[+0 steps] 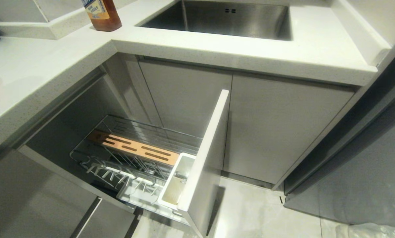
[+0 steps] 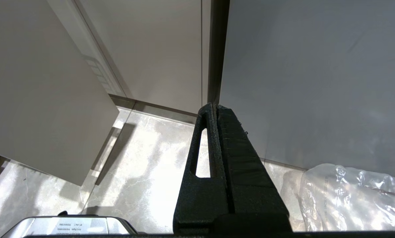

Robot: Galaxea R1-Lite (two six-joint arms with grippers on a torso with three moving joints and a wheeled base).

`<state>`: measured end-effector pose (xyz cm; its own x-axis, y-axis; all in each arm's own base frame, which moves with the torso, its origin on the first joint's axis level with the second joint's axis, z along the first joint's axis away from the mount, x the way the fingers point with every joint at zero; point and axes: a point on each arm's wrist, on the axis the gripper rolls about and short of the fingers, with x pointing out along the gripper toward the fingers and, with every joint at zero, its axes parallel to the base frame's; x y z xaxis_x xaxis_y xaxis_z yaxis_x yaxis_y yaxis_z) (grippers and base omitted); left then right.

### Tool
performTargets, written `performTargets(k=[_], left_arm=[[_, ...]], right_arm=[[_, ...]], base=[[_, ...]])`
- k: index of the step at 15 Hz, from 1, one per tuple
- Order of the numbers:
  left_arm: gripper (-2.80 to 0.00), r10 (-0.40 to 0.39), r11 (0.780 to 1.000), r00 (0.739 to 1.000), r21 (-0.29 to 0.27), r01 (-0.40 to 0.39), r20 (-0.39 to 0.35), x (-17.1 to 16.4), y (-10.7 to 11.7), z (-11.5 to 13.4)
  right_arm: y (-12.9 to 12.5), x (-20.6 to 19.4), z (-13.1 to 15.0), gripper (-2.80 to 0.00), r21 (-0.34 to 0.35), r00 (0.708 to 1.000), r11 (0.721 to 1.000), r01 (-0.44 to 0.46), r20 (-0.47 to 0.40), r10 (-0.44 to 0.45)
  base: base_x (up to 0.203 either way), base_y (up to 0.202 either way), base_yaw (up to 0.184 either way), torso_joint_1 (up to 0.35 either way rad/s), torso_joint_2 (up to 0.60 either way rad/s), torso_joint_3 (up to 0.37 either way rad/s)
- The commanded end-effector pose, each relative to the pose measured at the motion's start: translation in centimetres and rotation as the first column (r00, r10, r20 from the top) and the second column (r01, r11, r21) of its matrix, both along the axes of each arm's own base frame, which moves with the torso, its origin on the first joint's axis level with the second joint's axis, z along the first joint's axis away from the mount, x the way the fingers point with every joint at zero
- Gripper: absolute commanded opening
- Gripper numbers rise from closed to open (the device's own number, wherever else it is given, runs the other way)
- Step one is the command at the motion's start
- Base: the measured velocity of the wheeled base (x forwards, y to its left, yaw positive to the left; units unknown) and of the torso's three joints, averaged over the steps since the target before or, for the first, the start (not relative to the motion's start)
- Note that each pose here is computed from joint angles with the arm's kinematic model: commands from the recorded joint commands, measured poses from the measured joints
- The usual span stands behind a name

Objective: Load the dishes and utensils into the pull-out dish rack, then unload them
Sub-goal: Take the chopsticks out of the cupboard

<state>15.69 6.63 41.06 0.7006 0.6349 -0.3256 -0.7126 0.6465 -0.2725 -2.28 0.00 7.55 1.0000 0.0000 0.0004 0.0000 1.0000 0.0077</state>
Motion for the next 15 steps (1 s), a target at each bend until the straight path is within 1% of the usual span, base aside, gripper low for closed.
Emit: performTargets(k=[1,3,5,7,9,12,15], left_arm=[[-2.8,0.035,0.999,0.998,-0.006,-0.035,-0.043,1.4,1.2,-0.6],[-2.8,0.062,0.998,0.996,0.022,-0.061,-0.071,1.2,1.9,-0.6],[-2.8,0.083,0.996,0.993,0.038,-0.08,-0.081,0.7,2.0,-0.5],[-2.8,0.099,0.994,0.989,0.055,-0.093,-0.11,0.4,2.0,-0.6],[-2.8,0.097,0.995,0.984,0.046,-0.091,-0.147,-0.2,1.7,-1.0],[-2.8,0.093,0.995,0.981,0.04,-0.088,-0.168,-1.2,1.3,-1.4],[-2.8,0.115,0.993,0.977,0.037,-0.11,-0.18,-1.0,1.8,-1.7]], right_arm=[[0.0,0.0,0.0,-2.8,0.0,1.0,1.0,0.0,0.0,0.0],[0.0,0.0,0.0,-2.8,0.0,1.0,1.0,0.0,0.0,0.0],[0.0,0.0,0.0,-2.8,0.0,1.0,1.0,0.0,0.0,0.0],[0.0,0.0,0.0,-2.8,0.0,1.0,1.0,0.0,0.0,0.0],[0.0,0.0,0.0,-2.8,0.0,1.0,1.0,0.0,0.0,0.0],[0.0,0.0,0.0,-2.8,0.0,1.0,1.0,0.0,0.0,0.0],[0.0,0.0,0.0,-2.8,0.0,1.0,1.0,0.0,0.0,0.0]], base=[[0.0,0.0,0.0,0.0,0.0,0.0],[0.0,0.0,0.0,0.0,0.0,0.0],[0.0,0.0,0.0,0.0,0.0,0.0],[0.0,0.0,0.0,0.0,0.0,0.0],[0.0,0.0,0.0,0.0,0.0,0.0],[0.0,0.0,0.0,0.0,0.0,0.0],[0.0,0.0,0.0,0.0,0.0,0.0]])
